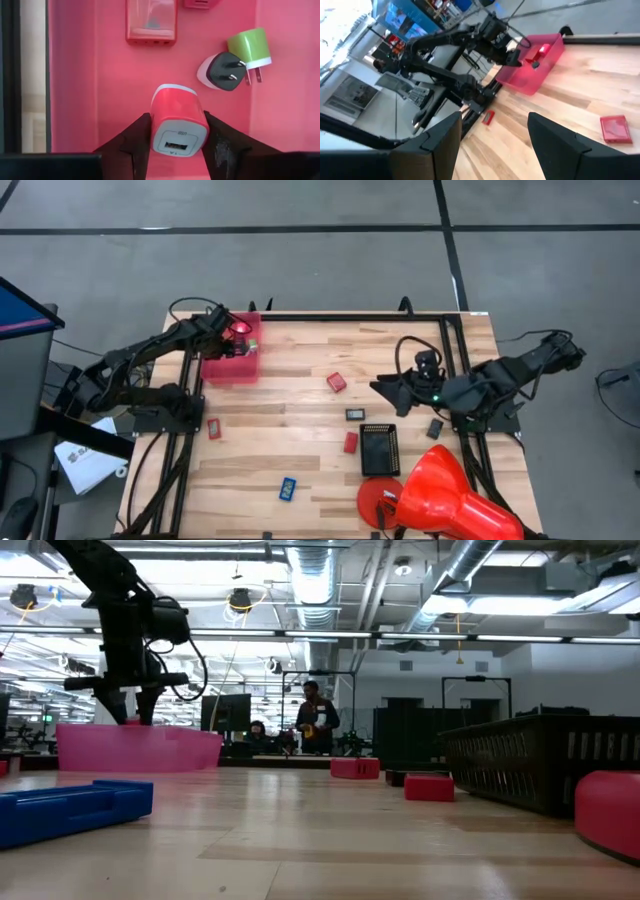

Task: Pick & Place Office items
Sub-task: Put the pink and white charger adapter into the pink bin, then put the red charger adapter into the pink bin

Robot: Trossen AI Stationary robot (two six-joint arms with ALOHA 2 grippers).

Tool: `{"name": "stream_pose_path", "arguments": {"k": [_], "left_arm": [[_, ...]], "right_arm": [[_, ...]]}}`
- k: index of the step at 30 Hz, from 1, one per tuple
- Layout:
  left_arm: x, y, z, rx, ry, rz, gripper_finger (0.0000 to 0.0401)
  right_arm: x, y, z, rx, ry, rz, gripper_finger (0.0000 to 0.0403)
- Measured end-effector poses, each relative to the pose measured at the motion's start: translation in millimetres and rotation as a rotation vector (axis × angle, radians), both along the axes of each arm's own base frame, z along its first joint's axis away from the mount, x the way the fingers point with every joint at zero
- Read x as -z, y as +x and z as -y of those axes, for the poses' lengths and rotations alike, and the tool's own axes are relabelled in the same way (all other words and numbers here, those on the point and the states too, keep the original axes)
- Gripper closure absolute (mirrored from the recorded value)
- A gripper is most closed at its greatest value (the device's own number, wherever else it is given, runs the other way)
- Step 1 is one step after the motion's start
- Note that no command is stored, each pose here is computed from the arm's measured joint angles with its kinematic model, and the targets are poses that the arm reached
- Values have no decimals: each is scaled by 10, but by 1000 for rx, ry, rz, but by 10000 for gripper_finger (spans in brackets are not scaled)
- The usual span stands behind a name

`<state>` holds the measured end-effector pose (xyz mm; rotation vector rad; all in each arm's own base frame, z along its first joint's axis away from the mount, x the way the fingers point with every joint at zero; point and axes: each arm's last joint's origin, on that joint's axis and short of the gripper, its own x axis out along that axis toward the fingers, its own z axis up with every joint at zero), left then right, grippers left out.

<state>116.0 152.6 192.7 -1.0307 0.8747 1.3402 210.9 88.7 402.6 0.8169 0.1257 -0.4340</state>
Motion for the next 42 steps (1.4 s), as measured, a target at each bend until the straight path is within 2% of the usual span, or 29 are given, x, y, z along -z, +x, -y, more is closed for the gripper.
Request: {"name": "stream_pose_path", "arguments": {"k": [12,15,19,23,26,28,32,37,42], "left_arm": [[-4,5,3,77,-1,-8,180],[-39,12,28,123,-8,36,166],[-163,45,113,192,24,152,158],[-435,142,261,394,143,405,158],[-747,219,427,592,303,661,159],[-970,240,557,676,429,815,159],[-1315,190,765,709,641,1039,158],[-1556,138,937,730,859,1164,157],[-1696,149,1035,760,959,1286,127]], "right_arm": [[-45,-88,17,18,-6,18,182],[-25,-95,17,7,-2,-2,182],[107,-113,35,8,56,-107,182],[176,-113,94,-2,129,-175,182],[142,-49,146,-70,151,-166,181],[117,7,216,-126,172,-159,182],[180,142,465,-145,203,-224,181],[462,515,956,-200,298,-366,180],[820,1018,1361,-288,380,-356,156]]}}
